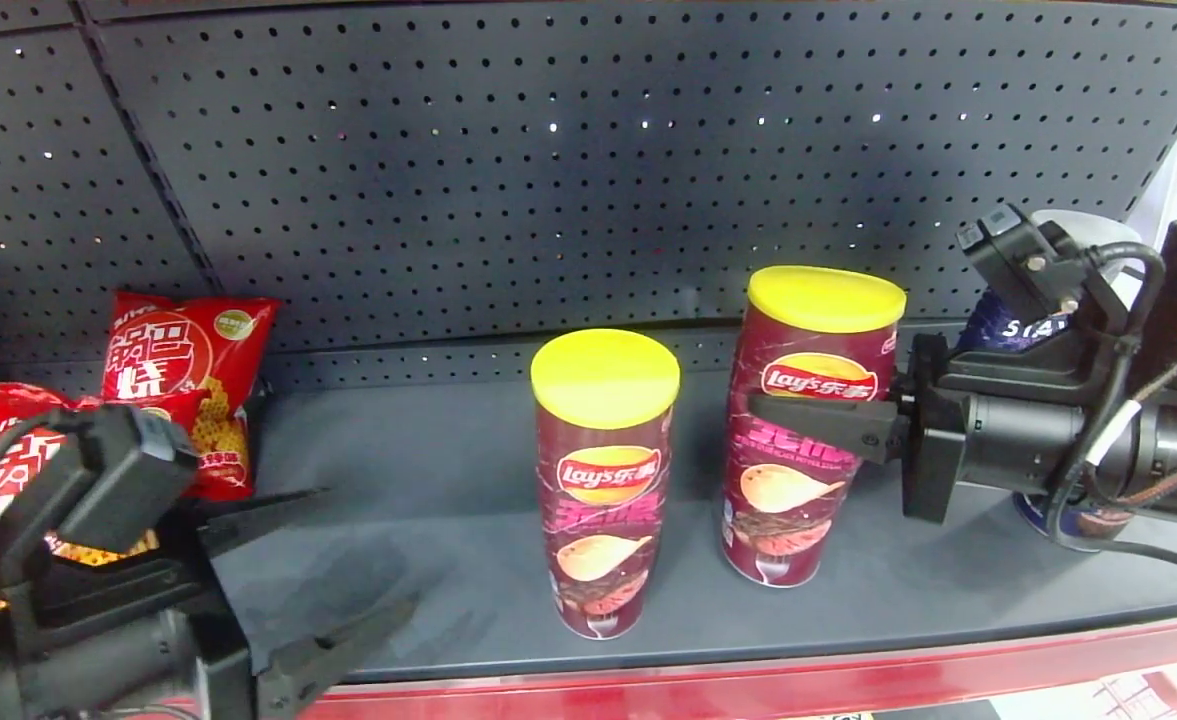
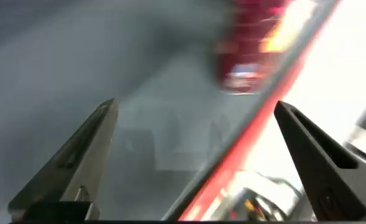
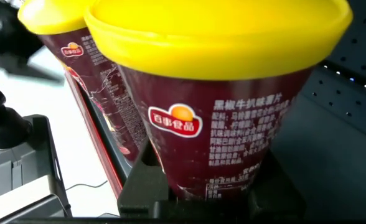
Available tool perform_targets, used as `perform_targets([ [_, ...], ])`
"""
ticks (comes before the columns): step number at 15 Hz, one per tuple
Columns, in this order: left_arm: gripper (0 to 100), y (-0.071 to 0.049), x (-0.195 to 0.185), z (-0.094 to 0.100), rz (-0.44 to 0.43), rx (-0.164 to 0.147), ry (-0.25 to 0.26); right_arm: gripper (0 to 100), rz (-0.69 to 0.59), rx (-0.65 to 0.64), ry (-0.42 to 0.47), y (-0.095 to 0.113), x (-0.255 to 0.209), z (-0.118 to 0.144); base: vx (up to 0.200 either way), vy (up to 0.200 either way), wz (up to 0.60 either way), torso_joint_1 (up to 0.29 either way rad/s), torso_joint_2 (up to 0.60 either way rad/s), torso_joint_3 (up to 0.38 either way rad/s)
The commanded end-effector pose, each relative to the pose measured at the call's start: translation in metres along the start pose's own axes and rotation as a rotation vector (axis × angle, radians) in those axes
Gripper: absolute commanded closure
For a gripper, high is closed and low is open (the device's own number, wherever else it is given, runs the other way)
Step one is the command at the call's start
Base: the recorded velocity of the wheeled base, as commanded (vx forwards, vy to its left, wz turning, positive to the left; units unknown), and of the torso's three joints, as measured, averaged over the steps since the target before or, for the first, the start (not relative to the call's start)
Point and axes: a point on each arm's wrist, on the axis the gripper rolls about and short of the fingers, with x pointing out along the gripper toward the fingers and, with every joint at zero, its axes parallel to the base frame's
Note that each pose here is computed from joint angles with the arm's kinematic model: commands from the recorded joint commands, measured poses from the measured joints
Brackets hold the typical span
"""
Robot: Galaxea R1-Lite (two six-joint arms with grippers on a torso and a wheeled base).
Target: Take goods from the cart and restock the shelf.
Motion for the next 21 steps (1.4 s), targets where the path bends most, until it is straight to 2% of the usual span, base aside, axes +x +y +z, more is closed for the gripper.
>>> perform_targets([
  [1,0,0.015,-0.048,-0.004,0.283,-0.041,-0.126,100,0.003,0.000,0.003,-0.001,0.003,0.000,0.000,0.000,0.00,0.000,0.00,0.000],
  [3,0,0.008,-0.078,-0.032,0.510,-0.091,-0.172,100,0.003,0.000,0.003,0.000,0.002,0.000,0.000,0.000,0.00,0.000,0.00,0.000],
  [4,0,0.003,-0.087,-0.046,0.589,-0.109,-0.187,100,0.004,0.000,0.001,0.000,0.001,0.000,0.000,0.000,0.00,0.000,0.00,0.000],
  [7,0,-0.004,-0.098,-0.054,0.694,-0.115,-0.247,100,0.001,0.000,0.001,0.001,-0.001,-0.002,0.000,0.000,0.00,0.000,0.00,0.000],
  [10,0,-0.017,-0.106,-0.087,0.676,-0.114,-0.264,100,0.001,-0.005,-0.008,0.001,-0.001,-0.001,0.000,0.000,0.00,0.000,0.00,0.000],
  [12,0,-0.031,-0.117,-0.114,0.679,-0.131,-0.220,100,0.002,-0.007,-0.011,0.002,-0.002,-0.001,0.000,0.000,0.00,0.000,0.00,0.000],
  [13,0,-0.041,-0.125,-0.133,0.675,-0.134,-0.206,100,0.002,-0.005,-0.011,0.002,-0.002,-0.001,0.000,0.000,0.00,0.000,0.00,0.000],
  [14,0,-0.043,-0.127,-0.131,0.672,-0.126,-0.232,100,0.002,-0.007,-0.013,0.002,-0.003,-0.001,0.000,0.000,0.00,0.000,0.00,0.000],
  [16,0,-0.045,-0.126,-0.131,0.614,-0.117,-0.240,100,0.001,-0.009,-0.020,0.002,-0.003,-0.001,0.000,0.000,0.00,0.000,0.00,0.000],
  [18,0,-0.045,-0.126,-0.132,0.607,-0.112,-0.247,100,0.002,-0.011,-0.023,0.003,-0.003,0.000,0.000,0.000,0.00,0.000,0.00,0.000],
  [19,0,-0.046,-0.128,-0.133,0.681,-0.111,-0.264,100,0.002,-0.012,-0.025,0.003,-0.004,0.001,0.000,0.000,0.00,0.000,0.00,0.000],
  [21,0,-0.045,-0.129,-0.134,0.739,-0.103,-0.268,100,0.001,-0.017,-0.035,0.005,-0.007,0.003,0.000,0.000,0.00,0.000,0.00,0.000],
])
